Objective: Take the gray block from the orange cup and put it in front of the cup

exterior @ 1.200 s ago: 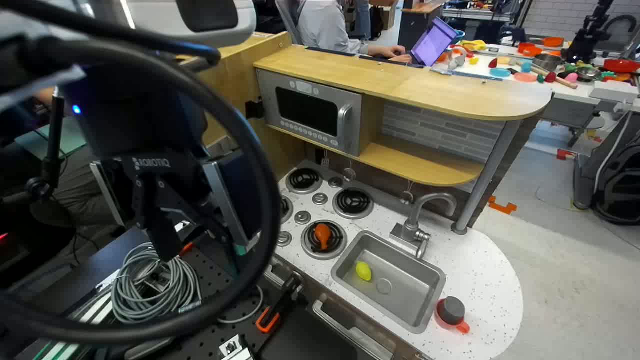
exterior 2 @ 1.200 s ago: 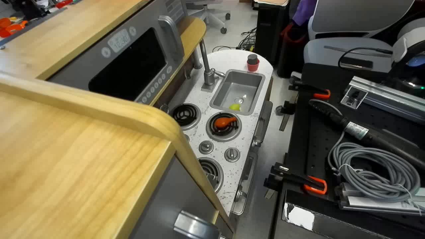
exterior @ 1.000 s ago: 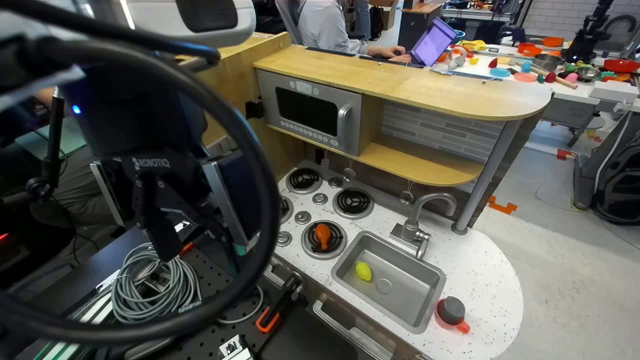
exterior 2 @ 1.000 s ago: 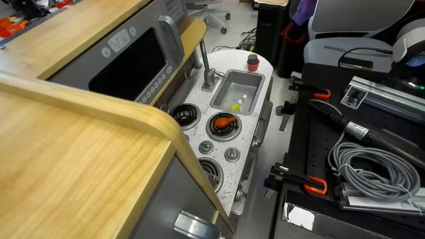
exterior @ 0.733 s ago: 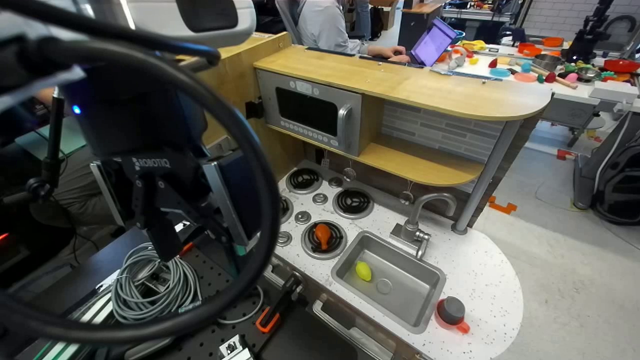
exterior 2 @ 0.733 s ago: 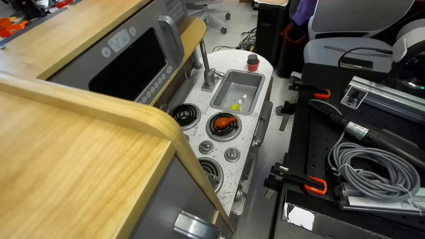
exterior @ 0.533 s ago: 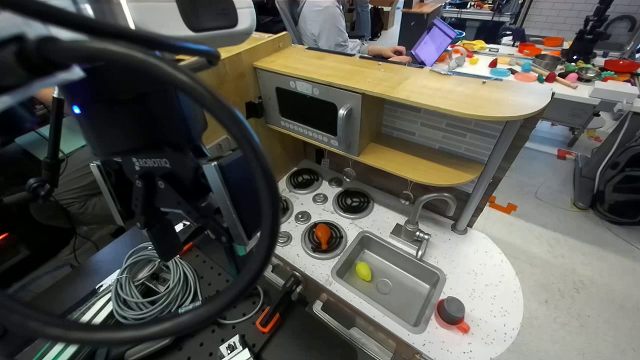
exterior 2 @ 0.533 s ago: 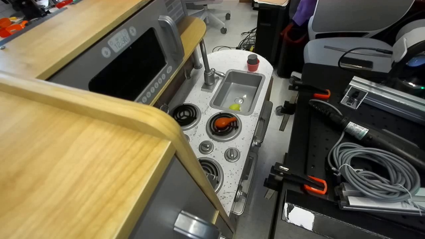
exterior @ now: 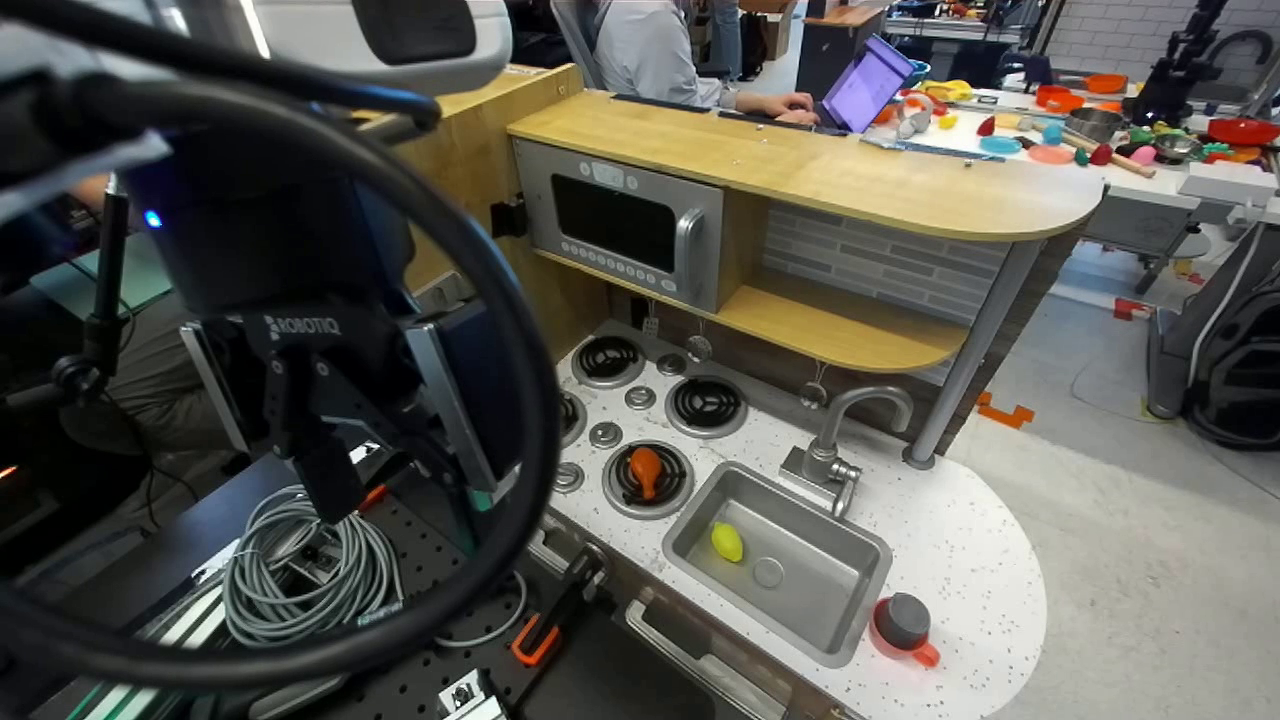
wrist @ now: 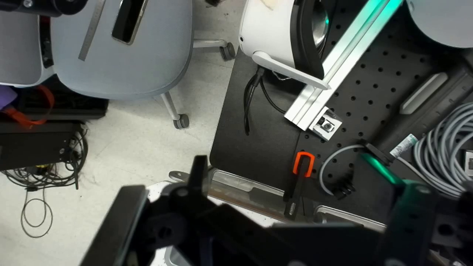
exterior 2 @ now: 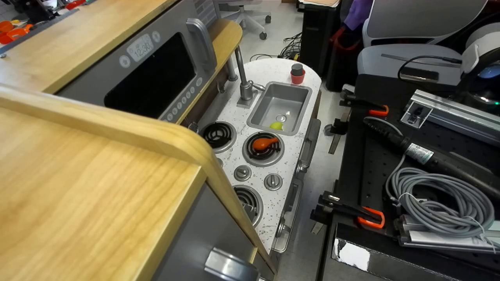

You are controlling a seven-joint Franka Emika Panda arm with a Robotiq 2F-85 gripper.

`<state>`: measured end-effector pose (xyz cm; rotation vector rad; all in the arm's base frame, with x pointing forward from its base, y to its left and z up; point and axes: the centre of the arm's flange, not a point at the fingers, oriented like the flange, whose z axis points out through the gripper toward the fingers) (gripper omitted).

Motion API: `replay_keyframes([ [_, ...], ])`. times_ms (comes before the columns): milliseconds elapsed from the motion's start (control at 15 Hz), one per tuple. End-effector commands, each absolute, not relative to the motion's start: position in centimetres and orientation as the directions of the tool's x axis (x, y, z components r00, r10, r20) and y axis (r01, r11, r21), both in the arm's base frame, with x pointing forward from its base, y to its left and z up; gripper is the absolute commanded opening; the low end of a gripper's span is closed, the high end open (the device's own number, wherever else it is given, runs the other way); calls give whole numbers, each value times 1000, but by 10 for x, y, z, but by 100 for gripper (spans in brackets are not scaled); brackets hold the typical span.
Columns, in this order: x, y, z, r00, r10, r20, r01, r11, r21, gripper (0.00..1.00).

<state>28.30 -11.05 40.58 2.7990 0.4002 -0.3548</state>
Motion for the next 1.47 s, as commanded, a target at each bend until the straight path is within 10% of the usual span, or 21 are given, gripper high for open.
replay_keyframes([
  [0,285,-111,405,932,236,-276,308,-916,257,100],
  [1400,363,-318,283,991,-65,-116,-37,-972,233,100],
])
